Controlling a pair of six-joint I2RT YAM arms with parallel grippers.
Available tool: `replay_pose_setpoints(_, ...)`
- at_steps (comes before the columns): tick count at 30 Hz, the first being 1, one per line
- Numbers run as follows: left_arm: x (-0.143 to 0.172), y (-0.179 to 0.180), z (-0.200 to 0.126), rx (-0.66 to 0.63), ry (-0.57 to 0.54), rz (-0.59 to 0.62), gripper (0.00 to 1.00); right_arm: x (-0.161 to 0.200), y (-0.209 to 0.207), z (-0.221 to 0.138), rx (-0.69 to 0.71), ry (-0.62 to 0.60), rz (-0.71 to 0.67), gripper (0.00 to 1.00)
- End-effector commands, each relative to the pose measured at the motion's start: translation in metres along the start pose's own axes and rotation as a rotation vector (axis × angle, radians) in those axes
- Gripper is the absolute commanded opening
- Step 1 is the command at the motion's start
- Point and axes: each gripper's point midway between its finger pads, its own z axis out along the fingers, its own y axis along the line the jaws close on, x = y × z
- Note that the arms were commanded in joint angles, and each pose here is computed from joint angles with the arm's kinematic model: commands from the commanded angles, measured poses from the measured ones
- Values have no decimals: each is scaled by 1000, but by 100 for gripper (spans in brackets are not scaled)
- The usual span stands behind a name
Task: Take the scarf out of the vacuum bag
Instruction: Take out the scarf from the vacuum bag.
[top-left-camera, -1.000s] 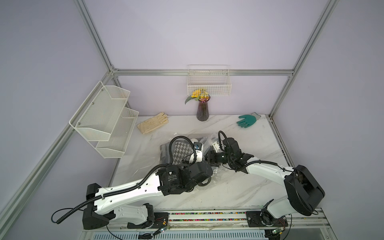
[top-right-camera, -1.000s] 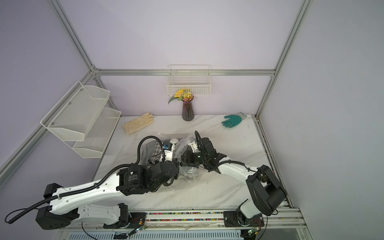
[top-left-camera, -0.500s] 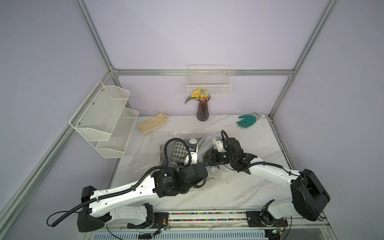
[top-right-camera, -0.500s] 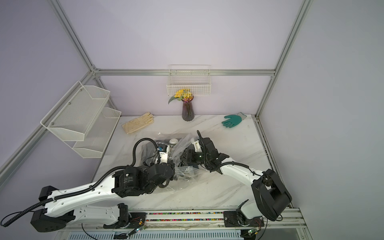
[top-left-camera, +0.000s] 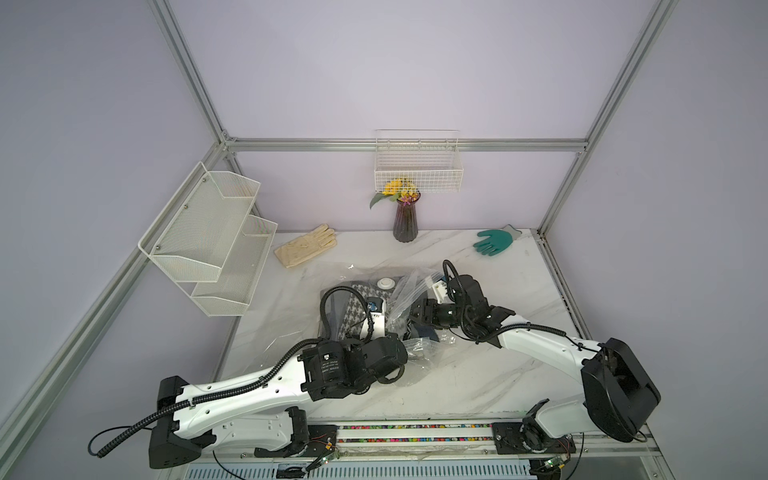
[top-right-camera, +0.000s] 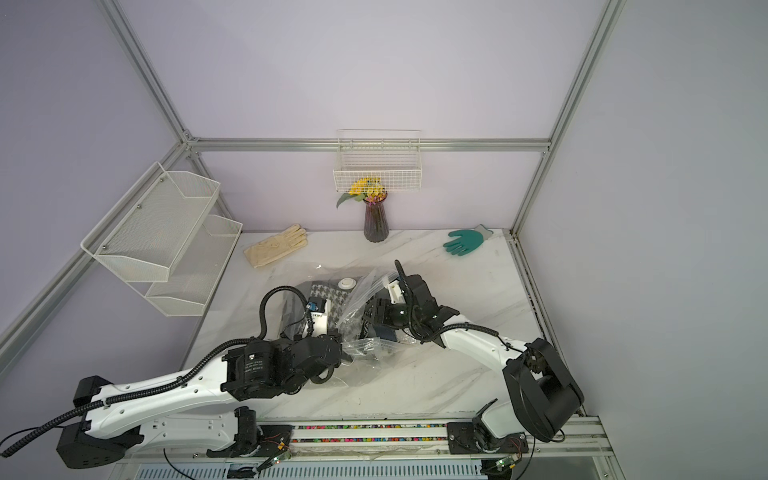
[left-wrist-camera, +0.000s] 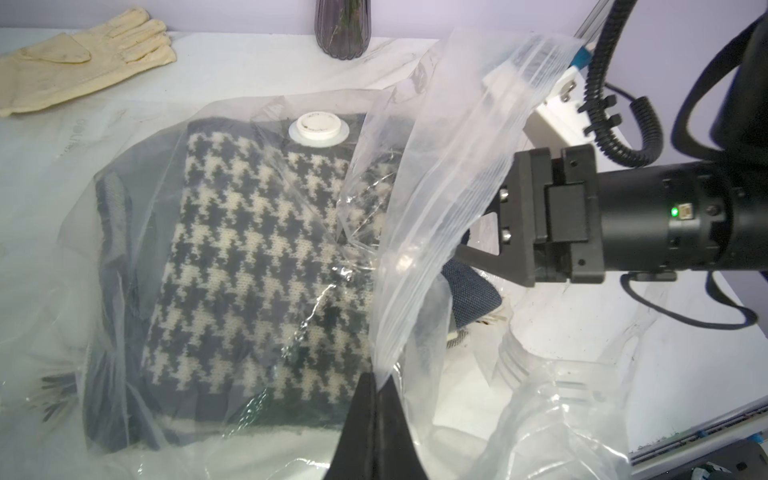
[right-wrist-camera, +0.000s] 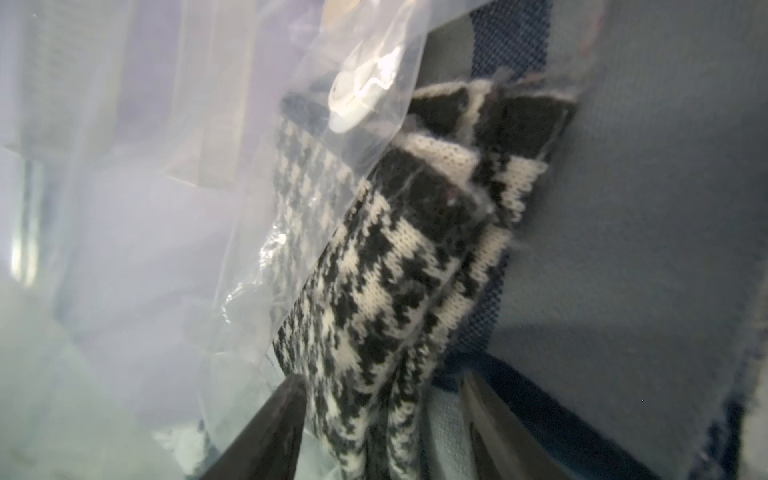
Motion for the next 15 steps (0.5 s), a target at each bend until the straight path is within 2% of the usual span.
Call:
replay_pose_setpoints(1,11,15,0,-37,18,-32,0,-14,5,-3,-32,-54,-36,67)
replay_pose_setpoints(8,23,25,8,-86,18,-24,0,-19,9,-3,-80,-73,-43,68)
replay_pose_setpoints(15,33,51,6,-160,10,-55,0,-26,21,2,-137,-72,-52,65)
